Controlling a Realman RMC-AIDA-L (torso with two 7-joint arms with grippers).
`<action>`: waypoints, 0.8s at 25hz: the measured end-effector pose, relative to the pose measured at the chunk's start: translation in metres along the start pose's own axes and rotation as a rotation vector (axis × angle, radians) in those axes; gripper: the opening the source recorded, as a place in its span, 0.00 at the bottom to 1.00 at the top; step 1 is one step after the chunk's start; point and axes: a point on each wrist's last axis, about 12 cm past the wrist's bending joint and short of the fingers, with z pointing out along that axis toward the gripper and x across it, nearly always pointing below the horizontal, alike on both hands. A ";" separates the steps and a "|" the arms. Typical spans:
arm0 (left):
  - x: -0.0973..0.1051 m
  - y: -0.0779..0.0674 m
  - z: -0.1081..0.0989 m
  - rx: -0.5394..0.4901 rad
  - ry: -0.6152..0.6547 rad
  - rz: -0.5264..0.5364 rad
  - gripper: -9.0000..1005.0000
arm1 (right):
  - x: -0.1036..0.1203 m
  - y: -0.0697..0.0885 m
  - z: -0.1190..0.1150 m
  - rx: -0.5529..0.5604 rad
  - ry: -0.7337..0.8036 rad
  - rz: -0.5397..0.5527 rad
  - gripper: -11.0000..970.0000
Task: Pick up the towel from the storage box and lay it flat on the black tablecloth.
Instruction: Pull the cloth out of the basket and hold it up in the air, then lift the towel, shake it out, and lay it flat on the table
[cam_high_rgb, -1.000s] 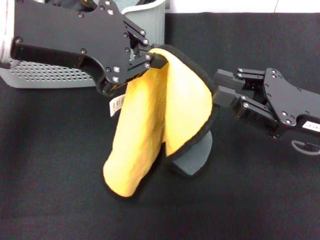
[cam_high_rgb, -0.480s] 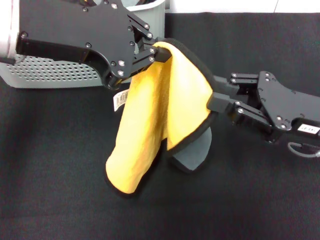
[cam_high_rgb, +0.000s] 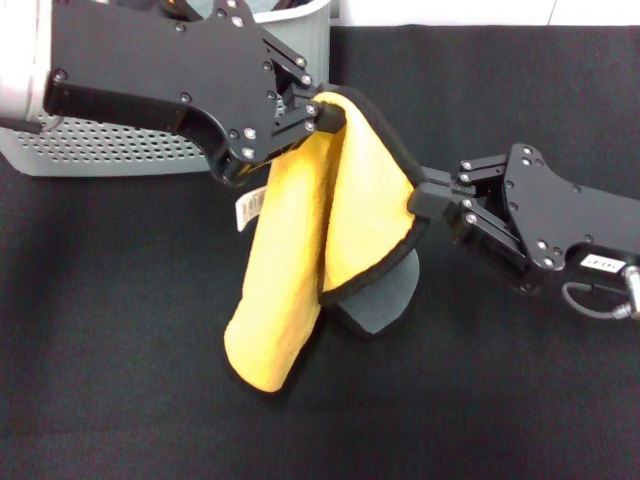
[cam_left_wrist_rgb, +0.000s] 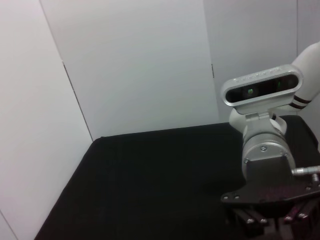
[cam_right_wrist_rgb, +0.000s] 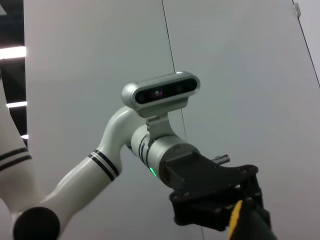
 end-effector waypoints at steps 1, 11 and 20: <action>0.001 0.000 0.001 0.005 -0.001 -0.003 0.03 | 0.000 -0.001 0.000 0.006 0.004 -0.001 0.06; 0.013 0.004 0.012 0.050 -0.009 -0.067 0.04 | -0.001 -0.008 -0.008 0.118 -0.022 -0.031 0.02; 0.036 0.007 0.025 0.097 -0.046 -0.140 0.07 | -0.020 -0.019 -0.009 0.138 -0.077 -0.119 0.02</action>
